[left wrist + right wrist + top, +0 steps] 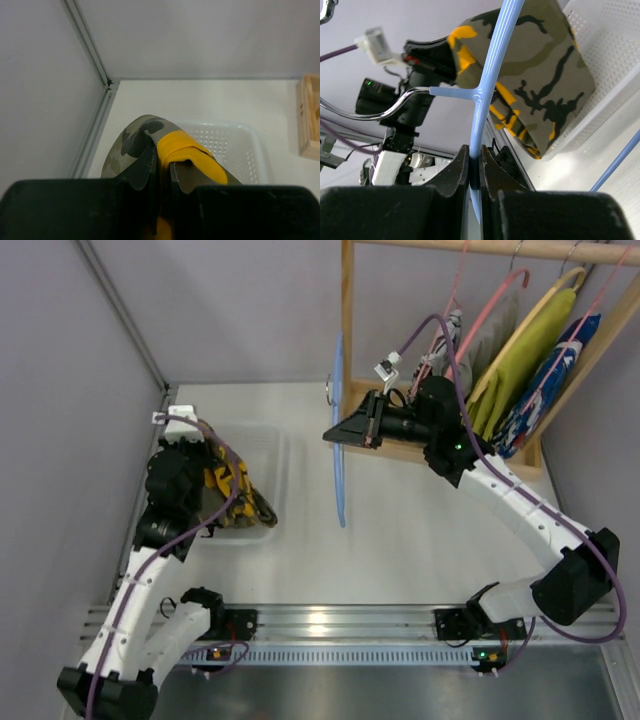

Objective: Remove the trousers from the hanger

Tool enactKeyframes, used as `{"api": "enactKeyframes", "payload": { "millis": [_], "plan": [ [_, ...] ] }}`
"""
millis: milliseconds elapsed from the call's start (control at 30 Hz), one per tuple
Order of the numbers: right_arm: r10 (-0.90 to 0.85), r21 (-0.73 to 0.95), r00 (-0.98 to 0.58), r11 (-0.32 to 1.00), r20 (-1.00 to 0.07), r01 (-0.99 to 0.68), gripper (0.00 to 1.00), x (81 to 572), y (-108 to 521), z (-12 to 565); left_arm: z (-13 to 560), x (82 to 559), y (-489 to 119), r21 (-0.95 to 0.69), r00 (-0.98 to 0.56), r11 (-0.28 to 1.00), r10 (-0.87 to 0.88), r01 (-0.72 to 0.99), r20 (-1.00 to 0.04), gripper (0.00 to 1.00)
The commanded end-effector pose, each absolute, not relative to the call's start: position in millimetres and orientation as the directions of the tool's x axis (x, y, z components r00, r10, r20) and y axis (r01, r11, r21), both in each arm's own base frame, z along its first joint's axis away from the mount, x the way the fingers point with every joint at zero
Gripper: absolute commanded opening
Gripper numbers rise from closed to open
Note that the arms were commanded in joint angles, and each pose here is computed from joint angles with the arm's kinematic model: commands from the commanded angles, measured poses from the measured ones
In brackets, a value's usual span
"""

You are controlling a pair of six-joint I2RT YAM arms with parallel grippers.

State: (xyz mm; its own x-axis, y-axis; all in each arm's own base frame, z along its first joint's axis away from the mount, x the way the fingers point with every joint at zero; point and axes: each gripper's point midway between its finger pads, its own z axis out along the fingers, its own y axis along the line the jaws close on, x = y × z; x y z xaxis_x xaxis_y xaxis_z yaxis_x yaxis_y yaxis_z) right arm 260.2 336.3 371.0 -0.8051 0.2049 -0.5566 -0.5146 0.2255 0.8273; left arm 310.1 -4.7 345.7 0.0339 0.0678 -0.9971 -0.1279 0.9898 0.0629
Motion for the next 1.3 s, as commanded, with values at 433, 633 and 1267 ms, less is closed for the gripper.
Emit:
{"api": "enactKeyframes", "payload": {
  "millis": [433,633,1267],
  "plan": [
    [0.294,0.768,-0.713,0.156,-0.637,-0.622,0.0,253.6,320.5,438.6,229.6,468.5,-2.4,0.075,-0.278,0.968,0.005,-0.239,-0.961,0.18],
    [0.331,0.751,-0.681,0.172,-0.654,-0.638,0.0,257.5,309.2,454.1,255.8,463.4,-13.3,-0.08,-0.238,0.987,-0.112,-0.137,-0.965,0.65],
    [0.505,0.825,-0.66,0.236,-0.556,-0.514,0.0,298.1,295.4,467.0,440.5,242.7,-172.3,-0.349,-0.152,0.557,-0.368,0.754,-0.917,0.89]
  ]
}}
